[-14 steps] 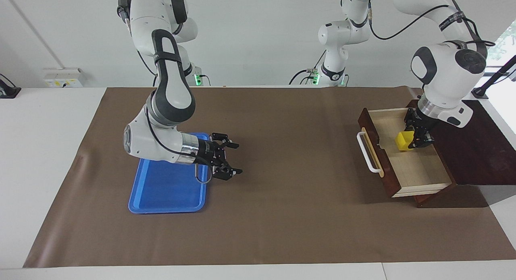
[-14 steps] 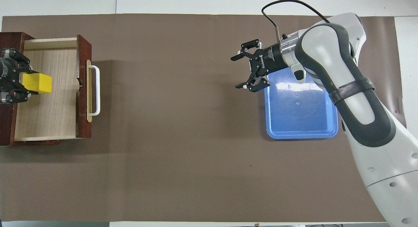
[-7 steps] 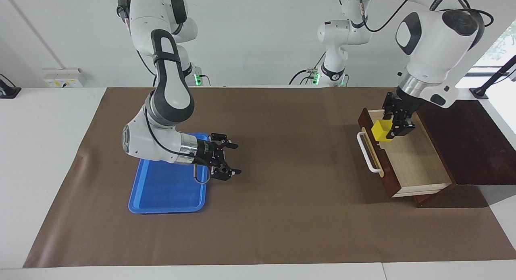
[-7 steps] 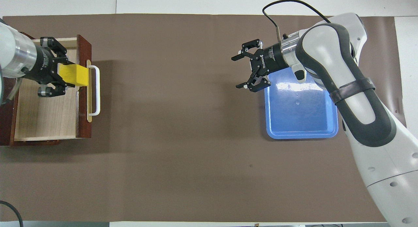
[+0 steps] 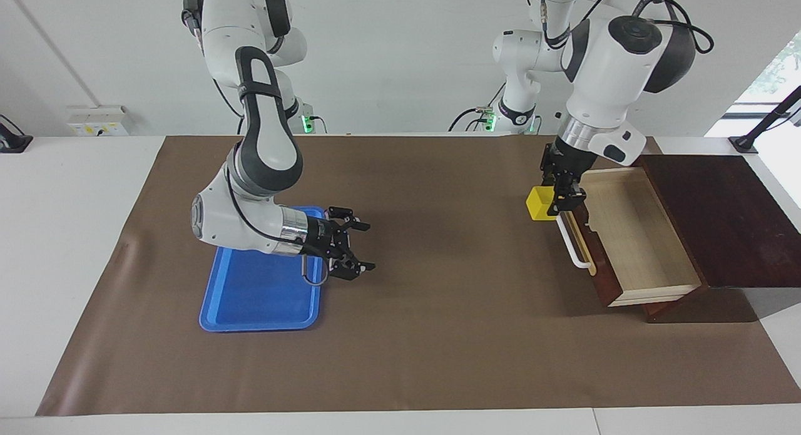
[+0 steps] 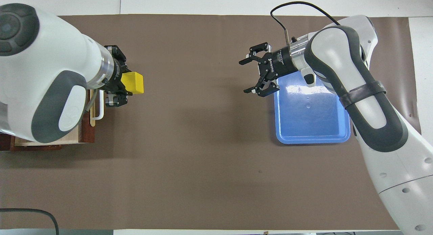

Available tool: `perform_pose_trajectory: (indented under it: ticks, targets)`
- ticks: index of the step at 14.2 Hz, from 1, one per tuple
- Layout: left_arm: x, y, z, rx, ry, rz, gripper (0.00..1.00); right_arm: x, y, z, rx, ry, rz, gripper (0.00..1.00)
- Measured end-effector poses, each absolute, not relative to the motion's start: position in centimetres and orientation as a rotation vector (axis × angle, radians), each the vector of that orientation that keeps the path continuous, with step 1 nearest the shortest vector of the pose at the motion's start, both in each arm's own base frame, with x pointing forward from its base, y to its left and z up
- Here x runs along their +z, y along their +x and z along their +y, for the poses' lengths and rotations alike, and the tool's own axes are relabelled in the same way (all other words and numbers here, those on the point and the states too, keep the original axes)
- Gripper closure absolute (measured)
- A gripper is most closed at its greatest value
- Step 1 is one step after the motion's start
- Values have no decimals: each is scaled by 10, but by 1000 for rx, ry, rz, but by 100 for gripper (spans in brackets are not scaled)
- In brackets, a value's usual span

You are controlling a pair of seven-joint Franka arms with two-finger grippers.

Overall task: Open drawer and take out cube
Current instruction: 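Lift the yellow cube out of the drawer toward the right gripper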

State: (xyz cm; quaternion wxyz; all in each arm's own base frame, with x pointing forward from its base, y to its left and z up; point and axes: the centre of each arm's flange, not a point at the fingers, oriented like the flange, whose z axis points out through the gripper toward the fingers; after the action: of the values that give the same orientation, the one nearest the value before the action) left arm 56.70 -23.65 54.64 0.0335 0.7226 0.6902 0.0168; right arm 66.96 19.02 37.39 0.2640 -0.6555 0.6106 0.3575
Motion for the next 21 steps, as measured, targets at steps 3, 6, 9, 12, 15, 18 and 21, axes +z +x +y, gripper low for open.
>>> perform_pose_trajectory:
  ticks: [3,6,9,12,15,18,21]
  targets:
    - [533,571,-274,44,2193,2158,45,373,669,190,968,-1772,1652,0]
    - [521,574,-314,35,2180,2169,45,373,669,192,971,-1774,1650,0]
    - [516,571,-337,31,2190,2157,45,372,664,206,973,-1809,1610,0]
    - [513,570,-349,29,2185,2162,45,371,659,219,954,-1870,1525,0]
    - [504,575,-363,24,2191,2157,45,370,659,220,943,-1888,1496,0]
    - [478,571,-398,10,2185,2189,45,370,659,219,942,-1888,1495,0]
    - [473,574,-407,11,2148,2209,45,372,658,222,943,-1888,1496,0]
